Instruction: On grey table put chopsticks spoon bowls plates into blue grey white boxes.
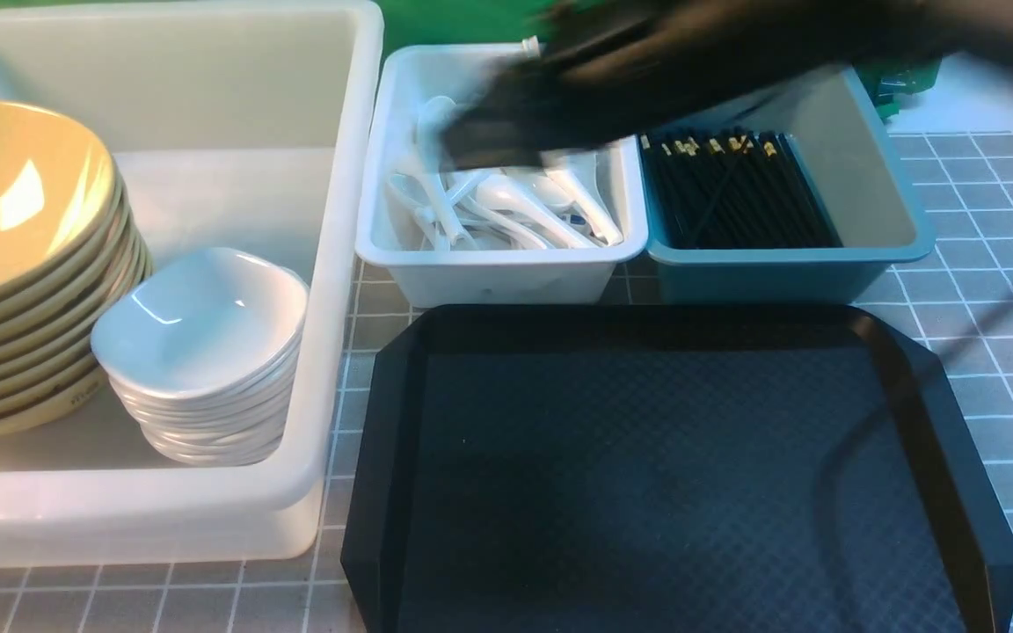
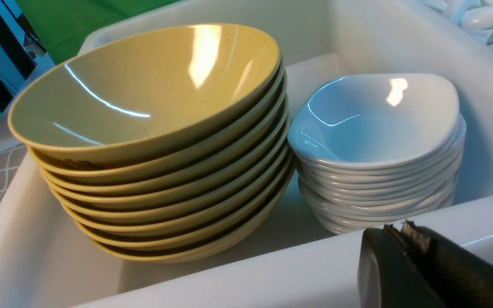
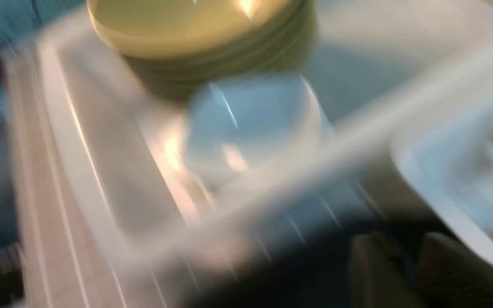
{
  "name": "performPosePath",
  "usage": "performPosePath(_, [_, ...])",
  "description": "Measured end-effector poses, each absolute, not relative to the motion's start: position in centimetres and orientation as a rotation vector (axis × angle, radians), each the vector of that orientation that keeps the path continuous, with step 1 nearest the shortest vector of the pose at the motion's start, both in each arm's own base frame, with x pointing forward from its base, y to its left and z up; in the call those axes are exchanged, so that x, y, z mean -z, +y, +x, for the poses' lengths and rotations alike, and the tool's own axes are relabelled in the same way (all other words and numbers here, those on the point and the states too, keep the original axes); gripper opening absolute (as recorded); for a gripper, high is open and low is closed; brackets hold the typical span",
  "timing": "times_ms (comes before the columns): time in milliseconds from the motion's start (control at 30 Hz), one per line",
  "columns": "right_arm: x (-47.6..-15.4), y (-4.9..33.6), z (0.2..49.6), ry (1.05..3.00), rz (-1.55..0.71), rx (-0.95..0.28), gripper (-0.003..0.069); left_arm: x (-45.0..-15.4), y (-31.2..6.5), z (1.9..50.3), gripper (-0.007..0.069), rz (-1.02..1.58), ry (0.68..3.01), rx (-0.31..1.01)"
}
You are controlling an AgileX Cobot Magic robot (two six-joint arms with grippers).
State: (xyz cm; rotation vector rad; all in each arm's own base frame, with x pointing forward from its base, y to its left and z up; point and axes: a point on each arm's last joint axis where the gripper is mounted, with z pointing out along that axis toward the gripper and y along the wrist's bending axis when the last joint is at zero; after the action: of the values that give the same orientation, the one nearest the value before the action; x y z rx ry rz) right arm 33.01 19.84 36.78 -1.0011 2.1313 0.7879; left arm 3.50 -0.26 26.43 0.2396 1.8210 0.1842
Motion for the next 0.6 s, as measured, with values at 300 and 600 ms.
performPosePath(300, [-37.4, 9.0, 24.1, 2.264, -0.826, -0.272, 0.0034, -26.4, -0.3, 3.5, -0.0008, 0.239, 1.821, -0.183])
performPosePath(600, [-31.4, 5.9, 14.5, 2.118, -0.735, -0.204, 0.0034, -26.4, -0.3, 3.5, -0.0008, 0.239, 1.821, -0.183])
